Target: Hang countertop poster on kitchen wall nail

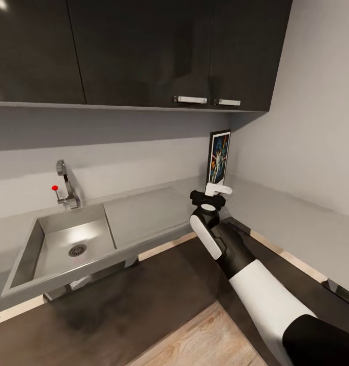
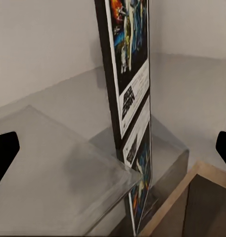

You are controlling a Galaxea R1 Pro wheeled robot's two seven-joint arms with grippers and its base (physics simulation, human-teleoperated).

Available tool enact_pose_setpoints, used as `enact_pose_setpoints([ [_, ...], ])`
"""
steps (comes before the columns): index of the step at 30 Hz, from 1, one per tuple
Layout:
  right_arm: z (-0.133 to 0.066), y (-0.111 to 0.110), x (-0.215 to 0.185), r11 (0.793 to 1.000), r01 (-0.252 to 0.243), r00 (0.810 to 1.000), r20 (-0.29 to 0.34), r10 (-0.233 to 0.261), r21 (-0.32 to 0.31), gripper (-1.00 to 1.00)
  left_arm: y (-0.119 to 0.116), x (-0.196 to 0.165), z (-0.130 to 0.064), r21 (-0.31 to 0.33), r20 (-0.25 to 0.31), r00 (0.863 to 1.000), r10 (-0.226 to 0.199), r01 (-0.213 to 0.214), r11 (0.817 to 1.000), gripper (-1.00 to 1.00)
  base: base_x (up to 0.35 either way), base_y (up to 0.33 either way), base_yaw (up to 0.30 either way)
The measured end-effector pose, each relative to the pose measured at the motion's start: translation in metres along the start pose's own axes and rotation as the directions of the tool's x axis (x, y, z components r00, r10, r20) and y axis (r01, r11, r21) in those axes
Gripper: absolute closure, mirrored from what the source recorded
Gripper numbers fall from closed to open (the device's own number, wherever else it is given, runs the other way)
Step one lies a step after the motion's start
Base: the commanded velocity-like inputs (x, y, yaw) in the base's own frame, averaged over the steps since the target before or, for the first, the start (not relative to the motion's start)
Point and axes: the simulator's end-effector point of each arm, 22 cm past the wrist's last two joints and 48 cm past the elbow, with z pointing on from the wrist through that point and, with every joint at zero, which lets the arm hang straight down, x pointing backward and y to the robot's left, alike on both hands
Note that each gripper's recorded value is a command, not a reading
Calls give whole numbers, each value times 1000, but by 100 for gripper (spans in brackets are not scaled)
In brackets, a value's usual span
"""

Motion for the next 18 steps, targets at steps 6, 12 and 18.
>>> enact_pose_setpoints([
  [6, -1, 4, 3, 1000, 15, 1000, 3, -15, -4, -100, 0, 0, 0, 0, 0, 1000, 0, 0, 1000, -100, 0, 0, 0],
  [12, 0, 3, 4, 1000, 19, 1000, 3, -19, -2, -100, 0, 0, 0, 0, 0, 1000, 1, -1, 1000, -100, 0, 0, 0],
  [18, 0, 3, 4, 1000, 20, 1000, 4, -20, -1, -100, 0, 0, 0, 0, 0, 1000, 0, 0, 1000, -100, 89, -22, 0],
])
